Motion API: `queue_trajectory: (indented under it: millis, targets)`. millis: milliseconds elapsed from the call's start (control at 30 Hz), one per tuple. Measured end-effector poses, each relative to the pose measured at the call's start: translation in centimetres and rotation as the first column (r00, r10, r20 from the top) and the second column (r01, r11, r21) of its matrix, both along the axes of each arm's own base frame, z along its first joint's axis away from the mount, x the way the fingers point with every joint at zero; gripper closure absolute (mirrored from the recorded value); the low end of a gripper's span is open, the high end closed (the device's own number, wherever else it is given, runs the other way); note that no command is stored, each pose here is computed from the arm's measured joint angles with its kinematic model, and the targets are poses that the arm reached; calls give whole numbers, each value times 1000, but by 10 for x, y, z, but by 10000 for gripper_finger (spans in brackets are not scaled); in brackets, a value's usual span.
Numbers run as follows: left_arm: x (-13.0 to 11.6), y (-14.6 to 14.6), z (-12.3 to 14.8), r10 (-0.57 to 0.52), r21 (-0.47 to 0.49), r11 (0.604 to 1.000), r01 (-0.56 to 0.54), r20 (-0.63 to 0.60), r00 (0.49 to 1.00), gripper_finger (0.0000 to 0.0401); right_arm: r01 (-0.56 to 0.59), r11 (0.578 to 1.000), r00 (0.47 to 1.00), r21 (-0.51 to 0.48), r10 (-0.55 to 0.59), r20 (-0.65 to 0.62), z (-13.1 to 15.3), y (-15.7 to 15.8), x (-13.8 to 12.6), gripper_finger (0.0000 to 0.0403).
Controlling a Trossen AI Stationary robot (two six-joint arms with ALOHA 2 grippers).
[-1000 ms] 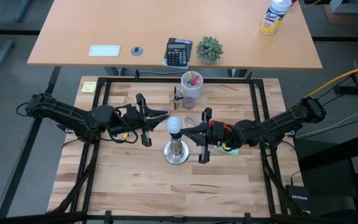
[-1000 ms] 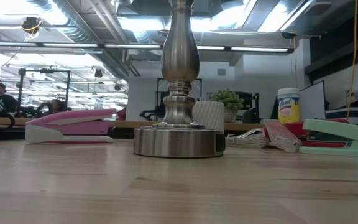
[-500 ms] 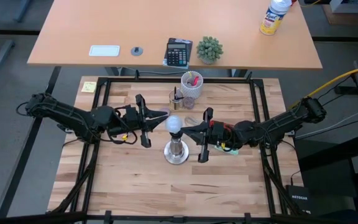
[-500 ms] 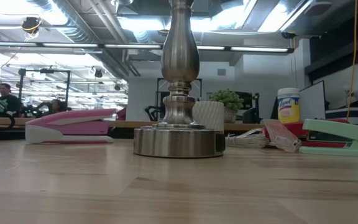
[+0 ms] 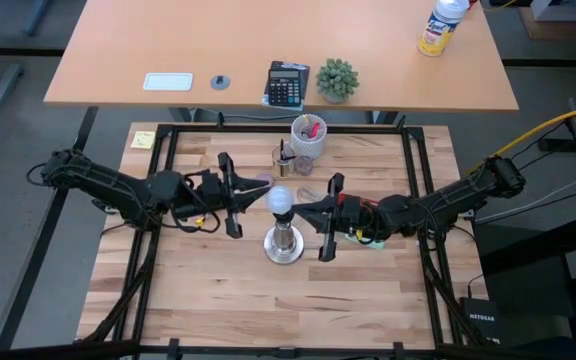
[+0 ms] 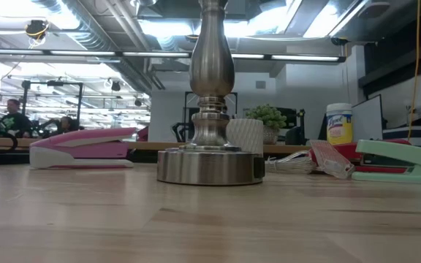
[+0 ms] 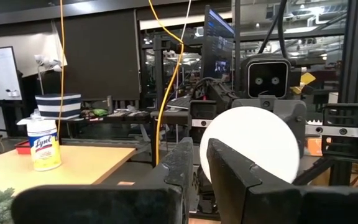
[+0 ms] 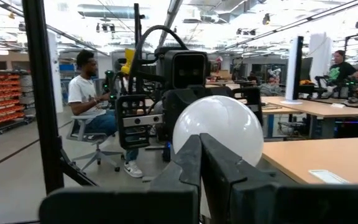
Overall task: Screw lightbulb
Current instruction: Insert the lightbulb into the lamp socket
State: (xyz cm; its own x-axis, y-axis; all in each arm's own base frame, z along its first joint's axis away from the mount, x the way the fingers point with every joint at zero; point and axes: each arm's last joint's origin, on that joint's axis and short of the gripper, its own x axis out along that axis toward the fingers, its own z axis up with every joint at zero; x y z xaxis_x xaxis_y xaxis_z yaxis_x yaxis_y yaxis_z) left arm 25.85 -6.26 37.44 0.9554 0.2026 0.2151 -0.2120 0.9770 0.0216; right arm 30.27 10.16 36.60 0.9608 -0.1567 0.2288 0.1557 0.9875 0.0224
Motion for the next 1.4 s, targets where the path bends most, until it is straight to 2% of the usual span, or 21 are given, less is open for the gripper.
queue_trajectory:
  millis: [967, 1400]
  targets:
    - [-4, -10, -1, -27, -13, 1000, 26, -18, 999, 356, 105, 994, 994, 24, -105, -32, -2, 5, -4, 393]
    - [-4, -11, -1, -27, -28, 999, 27, -13, 1000, 356, 128, 992, 991, -2, -128, -45, -3, 7, -4, 393]
